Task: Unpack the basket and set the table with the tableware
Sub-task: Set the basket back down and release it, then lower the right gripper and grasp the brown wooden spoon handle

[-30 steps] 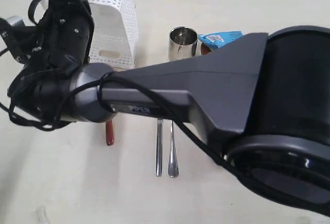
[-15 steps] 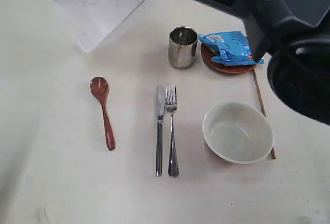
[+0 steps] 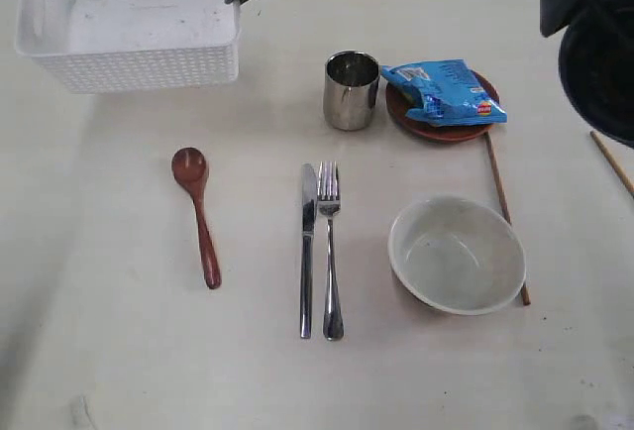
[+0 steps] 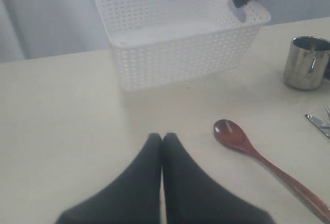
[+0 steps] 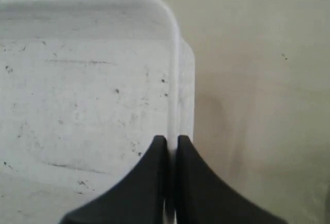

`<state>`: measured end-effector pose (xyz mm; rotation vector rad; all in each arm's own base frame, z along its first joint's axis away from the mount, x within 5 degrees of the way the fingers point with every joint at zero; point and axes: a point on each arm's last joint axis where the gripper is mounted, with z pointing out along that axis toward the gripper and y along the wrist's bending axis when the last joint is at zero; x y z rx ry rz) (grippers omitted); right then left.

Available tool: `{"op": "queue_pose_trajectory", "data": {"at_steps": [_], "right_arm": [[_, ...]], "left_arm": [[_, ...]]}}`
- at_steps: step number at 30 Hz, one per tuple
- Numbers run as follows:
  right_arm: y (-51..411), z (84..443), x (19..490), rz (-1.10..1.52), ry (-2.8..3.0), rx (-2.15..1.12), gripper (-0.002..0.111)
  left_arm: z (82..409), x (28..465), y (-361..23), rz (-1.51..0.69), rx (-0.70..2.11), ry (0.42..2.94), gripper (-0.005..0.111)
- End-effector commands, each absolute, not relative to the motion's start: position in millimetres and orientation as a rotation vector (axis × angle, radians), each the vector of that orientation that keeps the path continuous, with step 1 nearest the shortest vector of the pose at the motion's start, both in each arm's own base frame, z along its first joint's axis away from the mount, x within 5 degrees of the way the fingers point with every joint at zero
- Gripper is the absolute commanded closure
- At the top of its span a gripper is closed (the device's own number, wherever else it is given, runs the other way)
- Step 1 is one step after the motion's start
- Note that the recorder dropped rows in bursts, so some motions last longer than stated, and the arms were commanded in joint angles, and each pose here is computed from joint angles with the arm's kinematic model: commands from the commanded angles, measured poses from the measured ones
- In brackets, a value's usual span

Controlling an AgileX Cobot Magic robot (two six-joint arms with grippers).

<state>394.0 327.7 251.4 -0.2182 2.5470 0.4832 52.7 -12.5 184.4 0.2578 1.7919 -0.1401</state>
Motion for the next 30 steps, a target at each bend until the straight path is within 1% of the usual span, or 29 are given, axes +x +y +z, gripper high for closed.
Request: {"op": "queue_pose_trajectory", "data": {"at_steps": [1, 2, 4, 9, 10, 11, 14, 18, 20, 21, 25, 27, 30], "right_arm": [[328.6, 232.4, 399.1, 0.485, 2.596, -0.162, 0.108], [329.1, 228.7, 399.7, 0.483, 2.604, -0.151, 0.107], [329.5, 225.2, 400.2, 0.485, 2.614, -0.128, 0.096], [329.5, 225.2, 400.3, 0.483, 2.613, -0.135, 0.051], [328.9, 227.3, 399.5, 0.482, 2.615, -0.134, 0.045], [328.5, 227.9, 399.0, 0.479, 2.619, -0.135, 0.042], [325.1, 239.7, 394.8, 0.465, 2.62, -0.168, 0.042], [314.7, 268.8, 382.2, 0.409, 2.624, -0.313, 0.042], [307.1, 280.5, 372.0, 0.354, 2.666, -0.419, 0.045], [305.5, 284.7, 364.6, 0.335, 2.698, -0.481, 0.049], [315.1, 286.4, 341.6, 0.348, 2.754, -0.641, 0.063], [324.9, 278.8, 323.3, 0.347, 2.785, -0.7, 0.066], [343.9, 265.3, 293.1, 0.314, 2.811, -0.818, 0.066]], "left_arm": [[184.0, 52.4, -12.7, -0.144, 0.264, 1.79, 0.107], [184.0, 52.4, -12.7, -0.144, 0.264, 1.79, 0.107], [184.0, 52.4, -12.7, -0.144, 0.264, 1.79, 0.107], [184.0, 52.4, -12.7, -0.144, 0.264, 1.79, 0.107], [184.0, 52.4, -12.7, -0.144, 0.264, 1.79, 0.107], [184.0, 52.4, -12.7, -0.144, 0.264, 1.79, 0.107], [184.0, 52.4, -12.7, -0.144, 0.264, 1.79, 0.107], [184.0, 52.4, -12.7, -0.144, 0.264, 1.79, 0.107], [184.0, 52.4, -12.7, -0.144, 0.264, 1.79, 0.107], [184.0, 52.4, -12.7, -0.144, 0.264, 1.79, 0.107], [184.0, 52.4, -12.7, -0.144, 0.264, 1.79, 0.107], [184.0, 52.4, -12.7, -0.144, 0.264, 1.79, 0.107], [184.0, 52.4, -12.7, -0.144, 0.264, 1.79, 0.107]]}}
